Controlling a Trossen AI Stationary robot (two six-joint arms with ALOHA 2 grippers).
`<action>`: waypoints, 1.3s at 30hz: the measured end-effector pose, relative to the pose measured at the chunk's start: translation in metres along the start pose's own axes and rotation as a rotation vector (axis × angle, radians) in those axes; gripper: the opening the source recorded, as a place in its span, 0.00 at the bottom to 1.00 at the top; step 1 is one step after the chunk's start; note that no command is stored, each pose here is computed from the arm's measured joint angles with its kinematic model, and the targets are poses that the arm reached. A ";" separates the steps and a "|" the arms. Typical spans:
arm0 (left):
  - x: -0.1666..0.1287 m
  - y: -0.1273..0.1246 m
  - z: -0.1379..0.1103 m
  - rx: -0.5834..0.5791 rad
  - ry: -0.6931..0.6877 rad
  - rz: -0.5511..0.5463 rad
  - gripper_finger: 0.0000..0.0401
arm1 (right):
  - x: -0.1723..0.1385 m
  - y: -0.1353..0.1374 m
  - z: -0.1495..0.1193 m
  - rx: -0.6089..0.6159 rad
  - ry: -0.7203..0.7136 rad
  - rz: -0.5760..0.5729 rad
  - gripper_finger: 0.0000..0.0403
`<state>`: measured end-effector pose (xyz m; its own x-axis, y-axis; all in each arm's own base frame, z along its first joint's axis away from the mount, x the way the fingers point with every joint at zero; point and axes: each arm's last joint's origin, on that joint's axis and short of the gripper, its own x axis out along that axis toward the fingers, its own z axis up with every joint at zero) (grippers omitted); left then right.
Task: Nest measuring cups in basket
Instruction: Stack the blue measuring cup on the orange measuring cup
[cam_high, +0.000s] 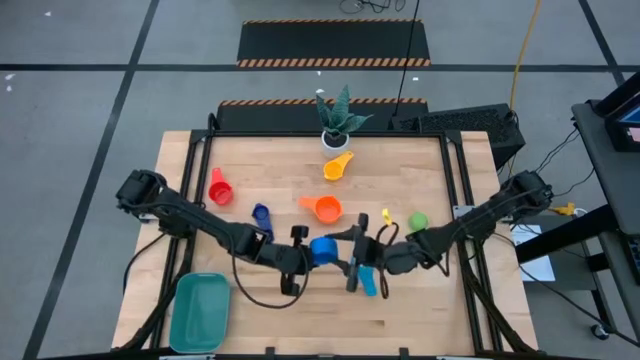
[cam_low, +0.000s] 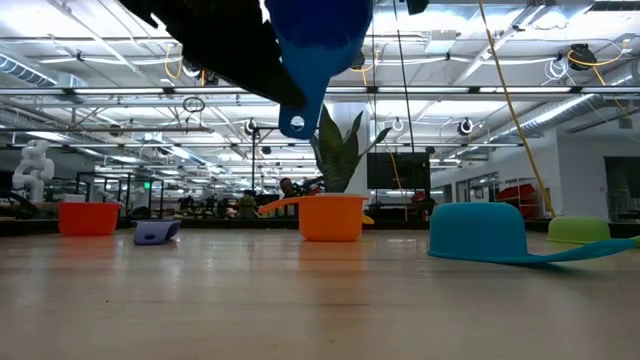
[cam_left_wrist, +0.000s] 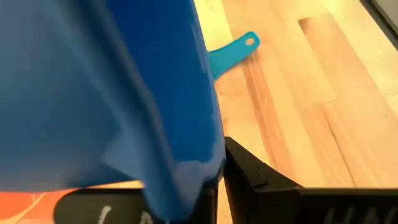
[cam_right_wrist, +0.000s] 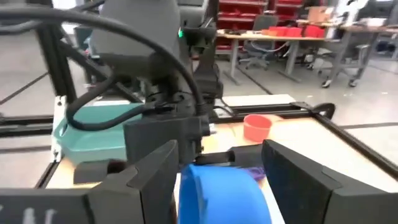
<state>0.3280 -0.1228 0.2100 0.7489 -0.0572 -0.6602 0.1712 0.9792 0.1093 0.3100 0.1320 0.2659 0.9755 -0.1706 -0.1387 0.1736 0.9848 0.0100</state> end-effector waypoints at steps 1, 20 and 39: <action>0.000 -0.002 0.000 0.003 0.001 -0.003 0.02 | 0.001 -0.001 0.000 0.002 0.006 0.019 0.56; -0.007 -0.016 -0.001 0.004 0.002 -0.025 0.04 | 0.013 -0.016 -0.005 0.043 0.099 0.218 0.12; -0.013 -0.006 0.002 -0.099 -0.014 0.091 0.42 | 0.006 -0.019 -0.005 -0.010 0.152 0.182 0.00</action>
<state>0.3183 -0.1286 0.2197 0.7677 0.0303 -0.6402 0.0390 0.9948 0.0938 0.3116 0.1120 0.2603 0.9591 0.0166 -0.2826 -0.0058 0.9992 0.0387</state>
